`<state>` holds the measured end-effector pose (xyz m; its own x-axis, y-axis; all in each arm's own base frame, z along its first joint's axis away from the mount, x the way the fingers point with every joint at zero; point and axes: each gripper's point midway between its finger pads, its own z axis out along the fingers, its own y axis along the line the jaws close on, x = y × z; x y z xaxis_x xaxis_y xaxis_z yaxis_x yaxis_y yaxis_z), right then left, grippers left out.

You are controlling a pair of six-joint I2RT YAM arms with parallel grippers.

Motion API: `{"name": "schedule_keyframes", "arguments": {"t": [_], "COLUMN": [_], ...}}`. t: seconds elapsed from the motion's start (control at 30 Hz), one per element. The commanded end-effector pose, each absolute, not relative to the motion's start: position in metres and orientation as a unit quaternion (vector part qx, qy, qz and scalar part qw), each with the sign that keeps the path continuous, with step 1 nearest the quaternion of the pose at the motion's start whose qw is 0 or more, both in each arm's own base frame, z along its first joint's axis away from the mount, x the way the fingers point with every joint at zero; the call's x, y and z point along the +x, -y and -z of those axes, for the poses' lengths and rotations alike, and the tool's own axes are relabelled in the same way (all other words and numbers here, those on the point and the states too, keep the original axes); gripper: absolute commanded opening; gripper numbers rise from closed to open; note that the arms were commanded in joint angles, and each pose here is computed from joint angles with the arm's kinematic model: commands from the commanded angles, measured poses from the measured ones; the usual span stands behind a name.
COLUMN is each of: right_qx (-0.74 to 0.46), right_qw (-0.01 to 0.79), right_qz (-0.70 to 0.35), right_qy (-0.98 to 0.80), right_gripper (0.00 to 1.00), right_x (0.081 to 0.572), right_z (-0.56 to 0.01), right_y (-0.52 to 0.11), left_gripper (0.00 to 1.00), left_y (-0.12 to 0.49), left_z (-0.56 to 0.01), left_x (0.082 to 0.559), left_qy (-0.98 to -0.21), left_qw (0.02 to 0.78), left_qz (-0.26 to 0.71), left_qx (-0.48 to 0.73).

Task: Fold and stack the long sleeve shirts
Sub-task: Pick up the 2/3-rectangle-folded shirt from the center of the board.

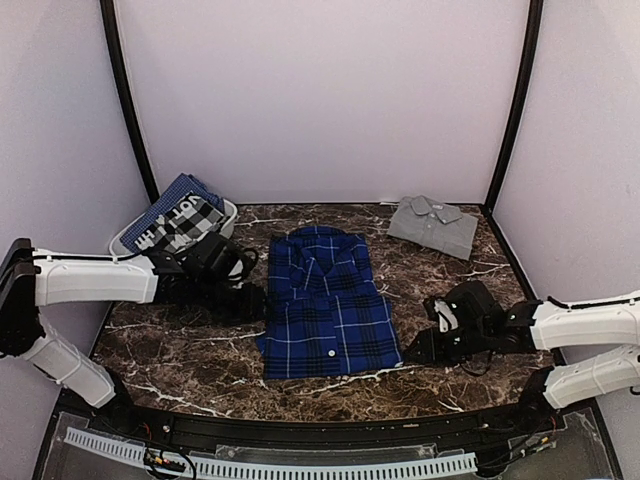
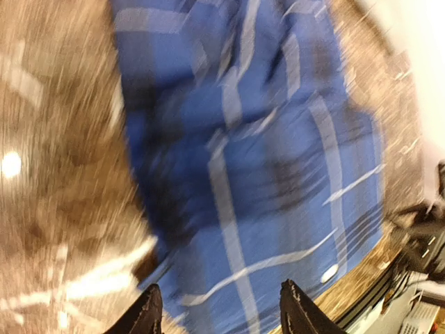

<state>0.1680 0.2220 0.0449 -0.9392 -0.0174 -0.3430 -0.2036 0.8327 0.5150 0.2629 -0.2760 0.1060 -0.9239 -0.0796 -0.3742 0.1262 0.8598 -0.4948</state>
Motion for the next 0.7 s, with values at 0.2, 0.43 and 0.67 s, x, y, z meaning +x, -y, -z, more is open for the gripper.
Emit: {"name": "schedule_keyframes", "arguments": {"t": [0.2, 0.43, 0.67], "right_qx": [-0.041, -0.028, -0.007], "right_qw": [0.120, 0.113, 0.116], "right_qz": [-0.364, -0.378, -0.395], "right_qy": [-0.923, -0.918, -0.911], "right_gripper": [0.47, 0.45, 0.44], "right_x": [0.157, 0.152, 0.152], "right_z": [-0.040, -0.035, -0.033], "right_y": [-0.236, -0.235, -0.234], "left_gripper": [0.53, 0.52, 0.49], "left_y": [0.250, 0.254, 0.257], "left_z": [-0.052, -0.042, -0.026], "left_x": [0.176, 0.161, 0.145], "left_qy": [-0.936, -0.921, -0.924], "left_qw": [0.076, 0.049, 0.021], "left_qz": [0.341, 0.382, 0.381], "left_qx": [-0.028, -0.047, -0.039]}}
